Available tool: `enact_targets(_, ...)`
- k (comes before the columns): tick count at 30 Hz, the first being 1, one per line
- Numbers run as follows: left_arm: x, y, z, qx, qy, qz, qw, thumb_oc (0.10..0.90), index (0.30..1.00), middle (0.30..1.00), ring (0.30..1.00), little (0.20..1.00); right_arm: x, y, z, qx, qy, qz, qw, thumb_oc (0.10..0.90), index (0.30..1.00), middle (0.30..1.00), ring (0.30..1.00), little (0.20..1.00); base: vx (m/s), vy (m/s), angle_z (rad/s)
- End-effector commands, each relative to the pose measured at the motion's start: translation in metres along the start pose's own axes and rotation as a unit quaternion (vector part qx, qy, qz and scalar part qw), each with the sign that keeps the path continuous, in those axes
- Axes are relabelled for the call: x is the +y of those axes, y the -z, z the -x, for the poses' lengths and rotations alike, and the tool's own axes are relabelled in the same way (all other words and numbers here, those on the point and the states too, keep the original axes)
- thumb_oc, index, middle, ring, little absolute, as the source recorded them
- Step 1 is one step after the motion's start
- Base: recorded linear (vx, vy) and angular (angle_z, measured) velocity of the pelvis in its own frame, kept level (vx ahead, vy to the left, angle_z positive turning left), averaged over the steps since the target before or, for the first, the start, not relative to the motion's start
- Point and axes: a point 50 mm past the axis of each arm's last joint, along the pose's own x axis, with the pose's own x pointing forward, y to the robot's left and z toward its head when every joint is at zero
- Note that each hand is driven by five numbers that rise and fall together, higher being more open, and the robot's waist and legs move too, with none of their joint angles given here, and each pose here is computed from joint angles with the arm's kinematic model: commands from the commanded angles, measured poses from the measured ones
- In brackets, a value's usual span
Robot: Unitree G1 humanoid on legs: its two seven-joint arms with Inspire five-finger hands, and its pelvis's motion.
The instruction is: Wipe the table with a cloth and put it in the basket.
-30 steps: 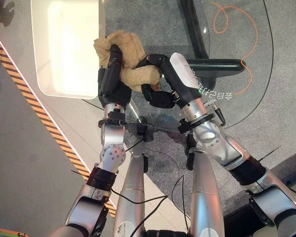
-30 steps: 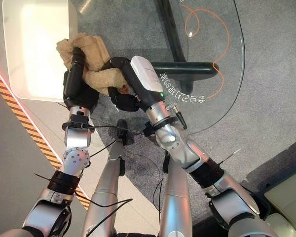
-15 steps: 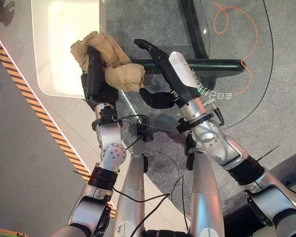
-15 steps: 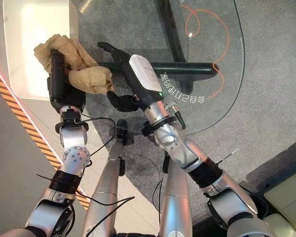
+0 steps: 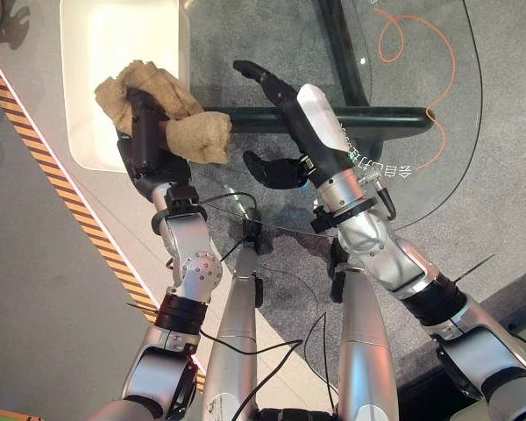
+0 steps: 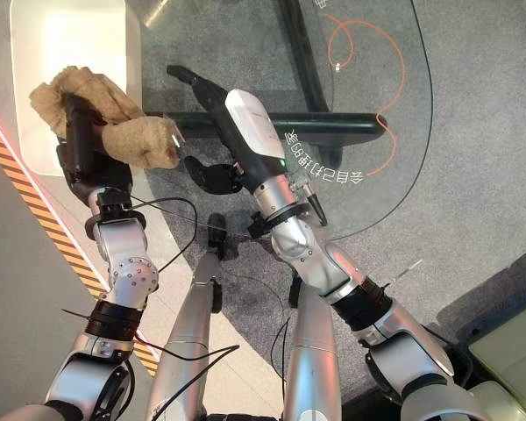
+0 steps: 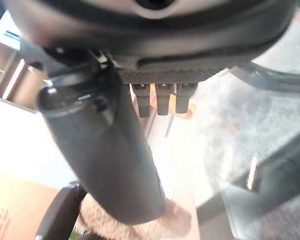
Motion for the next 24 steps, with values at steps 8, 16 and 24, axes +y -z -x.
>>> enact_targets(8,-0.061,-0.044,-0.023,-0.169,0.123,0.012,0.978,0.100,0.300,0.300,0.300,0.200,-0.045,-0.006,-0.018,-0.037,0.218,0.012,0.975,0.800,0.900,0.900,0.900,0.900,0.00,0.005,0.00)
enact_targets(16,-0.052,-0.051,-0.029,-0.195,0.104,-0.009,0.975,0.100,0.300,0.300,0.300,0.200,-0.071,0.046,0.007,0.067,0.334,0.063,0.938,0.800,0.900,0.900,0.900,0.900,0.00,0.000,0.00)
enact_targets(24,-0.046,-0.073,-0.048,-0.255,0.073,-0.089,0.960,0.100,0.300,0.300,0.300,0.200,-0.108,0.125,0.068,0.260,0.468,0.084,0.840,0.800,0.900,0.900,0.900,0.900,0.01,0.034,-0.05)
